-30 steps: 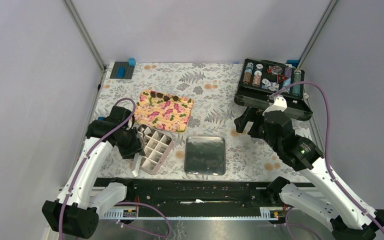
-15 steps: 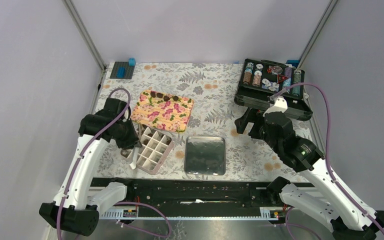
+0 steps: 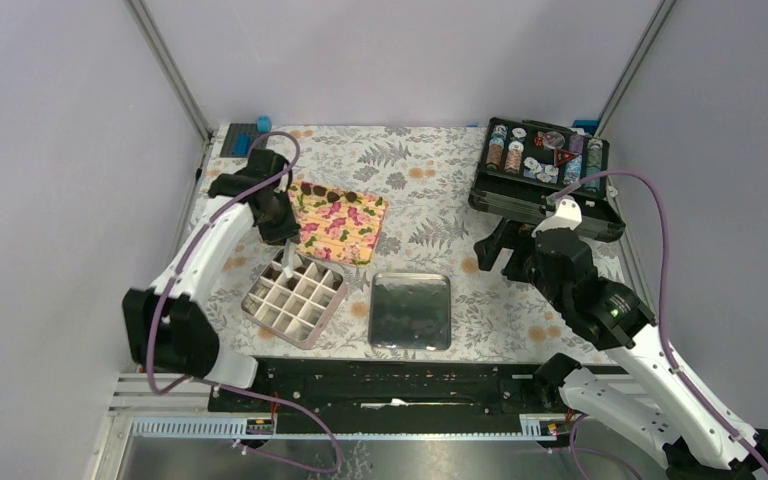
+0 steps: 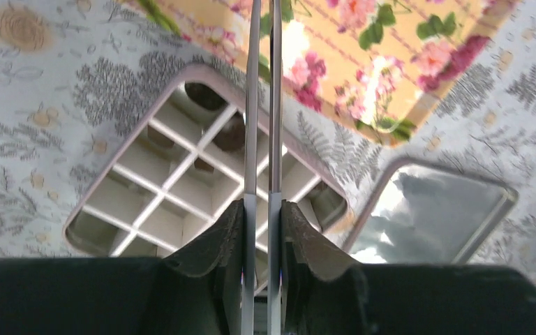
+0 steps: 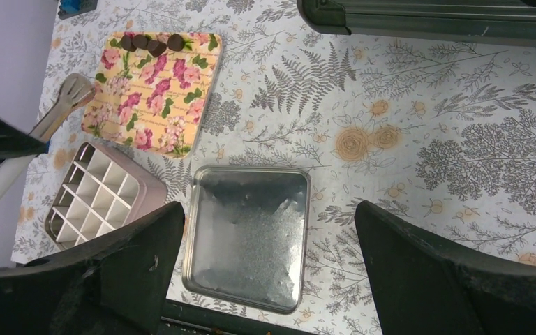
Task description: Pack the chocolate
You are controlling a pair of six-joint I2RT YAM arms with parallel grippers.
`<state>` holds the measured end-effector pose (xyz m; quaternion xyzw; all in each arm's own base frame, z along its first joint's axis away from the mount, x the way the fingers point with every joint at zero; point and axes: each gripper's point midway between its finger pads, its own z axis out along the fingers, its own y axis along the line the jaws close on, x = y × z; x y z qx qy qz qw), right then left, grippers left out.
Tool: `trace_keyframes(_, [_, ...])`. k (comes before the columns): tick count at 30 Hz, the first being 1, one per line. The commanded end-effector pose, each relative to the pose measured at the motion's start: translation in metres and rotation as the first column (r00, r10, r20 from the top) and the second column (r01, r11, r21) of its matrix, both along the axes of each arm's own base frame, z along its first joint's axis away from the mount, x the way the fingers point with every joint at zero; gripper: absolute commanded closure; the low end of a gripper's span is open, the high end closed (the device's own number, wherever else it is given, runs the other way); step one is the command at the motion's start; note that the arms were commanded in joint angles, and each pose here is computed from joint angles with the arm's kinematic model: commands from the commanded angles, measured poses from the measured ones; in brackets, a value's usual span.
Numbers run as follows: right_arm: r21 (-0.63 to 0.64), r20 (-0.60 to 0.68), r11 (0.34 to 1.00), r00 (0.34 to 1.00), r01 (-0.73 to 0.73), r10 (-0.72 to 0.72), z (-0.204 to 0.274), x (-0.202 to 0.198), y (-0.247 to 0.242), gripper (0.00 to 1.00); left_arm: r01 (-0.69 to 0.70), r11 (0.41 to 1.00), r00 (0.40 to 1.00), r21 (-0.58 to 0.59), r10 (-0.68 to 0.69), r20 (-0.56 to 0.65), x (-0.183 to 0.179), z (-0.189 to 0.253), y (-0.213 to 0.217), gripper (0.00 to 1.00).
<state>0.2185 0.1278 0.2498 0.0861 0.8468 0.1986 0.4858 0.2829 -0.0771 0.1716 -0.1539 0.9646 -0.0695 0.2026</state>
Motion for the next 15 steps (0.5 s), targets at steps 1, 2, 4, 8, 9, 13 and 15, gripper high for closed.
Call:
trace_keyframes(1, [0.008,0.031,0.999,0.999,0.039,-0.04,0.014,-0.001,-0.01,0.01,0.008,0.999,0.993,0.048,-0.014,0.114,0.056,-0.002,0.0,0.97])
trace_keyframes(2, [0.009,0.031,0.999,0.999,0.042,-0.042,0.014,-0.001,-0.01,0.01,0.012,0.999,0.994,0.05,-0.017,0.104,0.06,-0.007,-0.001,0.97])
trace_keyframes(4, [0.01,0.03,0.999,0.998,0.046,-0.046,0.015,-0.001,-0.011,0.01,0.015,0.998,0.995,0.057,-0.02,0.096,0.068,-0.017,-0.002,0.94])
trace_keyframes(8, [-0.001,0.027,0.999,0.998,0.051,-0.051,0.016,-0.001,-0.012,0.01,0.026,0.998,0.997,0.054,-0.03,0.069,0.076,-0.032,-0.005,0.89])
trace_keyframes(9, [-0.002,0.03,0.999,0.998,0.054,-0.054,0.017,-0.001,-0.013,0.01,0.027,0.998,0.997,0.058,-0.03,0.066,0.077,-0.034,-0.005,0.88])
trace_keyframes(13, [-0.007,0.031,0.998,0.998,0.055,-0.054,0.019,0.001,-0.012,0.01,0.028,0.997,0.998,0.069,-0.032,0.056,0.082,-0.042,-0.005,0.79])
trace_keyframes(15, [-0.009,0.027,0.999,0.998,0.049,-0.049,0.019,0.002,-0.01,0.01,0.034,0.997,0.998,0.07,-0.037,0.046,0.085,-0.046,-0.005,0.77])
